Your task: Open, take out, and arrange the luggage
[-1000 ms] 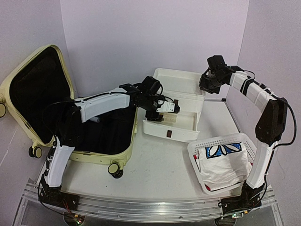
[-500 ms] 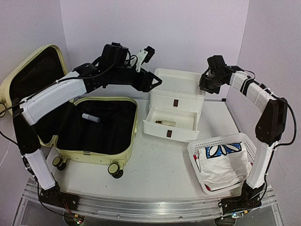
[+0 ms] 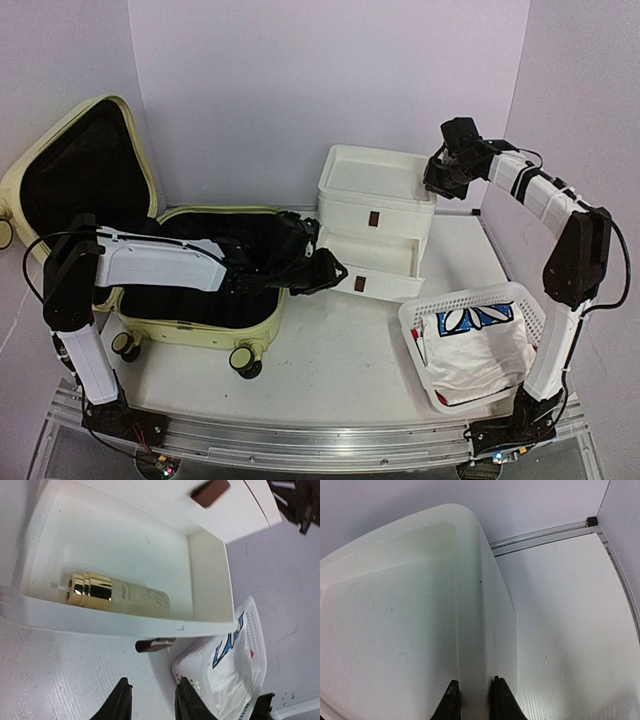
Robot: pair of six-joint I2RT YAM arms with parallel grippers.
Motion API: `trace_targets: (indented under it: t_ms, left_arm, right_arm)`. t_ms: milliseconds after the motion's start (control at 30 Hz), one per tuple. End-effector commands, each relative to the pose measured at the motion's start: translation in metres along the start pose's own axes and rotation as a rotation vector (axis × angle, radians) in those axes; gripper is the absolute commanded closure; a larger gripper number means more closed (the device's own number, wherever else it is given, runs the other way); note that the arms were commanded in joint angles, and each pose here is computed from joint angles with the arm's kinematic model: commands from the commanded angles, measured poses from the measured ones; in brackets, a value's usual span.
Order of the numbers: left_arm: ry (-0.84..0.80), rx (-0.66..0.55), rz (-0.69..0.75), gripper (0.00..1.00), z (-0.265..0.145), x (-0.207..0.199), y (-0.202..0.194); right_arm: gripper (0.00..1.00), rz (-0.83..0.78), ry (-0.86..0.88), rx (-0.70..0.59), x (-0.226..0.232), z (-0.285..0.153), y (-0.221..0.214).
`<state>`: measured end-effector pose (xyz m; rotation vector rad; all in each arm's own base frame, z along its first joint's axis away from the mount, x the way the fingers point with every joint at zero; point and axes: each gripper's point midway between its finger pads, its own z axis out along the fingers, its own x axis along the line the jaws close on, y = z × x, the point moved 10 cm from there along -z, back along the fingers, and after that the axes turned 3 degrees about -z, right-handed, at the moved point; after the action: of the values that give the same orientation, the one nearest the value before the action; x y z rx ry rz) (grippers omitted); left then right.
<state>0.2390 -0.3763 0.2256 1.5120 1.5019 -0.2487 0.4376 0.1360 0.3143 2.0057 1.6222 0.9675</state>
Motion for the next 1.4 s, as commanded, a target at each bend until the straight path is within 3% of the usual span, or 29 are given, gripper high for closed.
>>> trace_targets:
  t_ms: [0, 267, 500, 633, 833, 1033, 1367]
  left_arm:
    - [-0.086, -0.208, -0.139, 0.71, 0.01, -0.002, 0.019]
    - [-0.097, -0.262, -0.176, 0.79, 0.045, 0.003, 0.031]
    - [-0.159, -0.3, -0.182, 0.78, 0.073, 0.001, 0.052]
    - [-0.203, -0.309, -0.168, 0.73, 0.081, -0.003, 0.063]
    - [-0.277, -0.348, -0.045, 0.57, 0.065, -0.025, 0.073]
    - [-0.362, -0.346, 0.043, 0.43, 0.053, -0.051, 0.075]
    - [-0.468, -0.326, 0.21, 0.38, 0.047, -0.079, 0.079]
  right_arm:
    - [1.0, 0.094, 0.122, 0.079, 0.012, 0.002, -0.008]
    - [1.0, 0.093, 0.133, 0.073, 0.013, -0.003, -0.007]
    - [1.0, 0.086, 0.135, 0.081, 0.015, -0.003, -0.01]
    - [1.0, 0.08, 0.15, 0.084, 0.019, -0.004, -0.01]
    - [1.0, 0.084, 0.163, 0.091, 0.021, -0.006, -0.012]
    - [1.0, 0.212, 0.152, 0.106, 0.021, -0.009, -0.012]
    - [1.0, 0.358, 0.234, 0.2, 0.028, -0.034, -0.014]
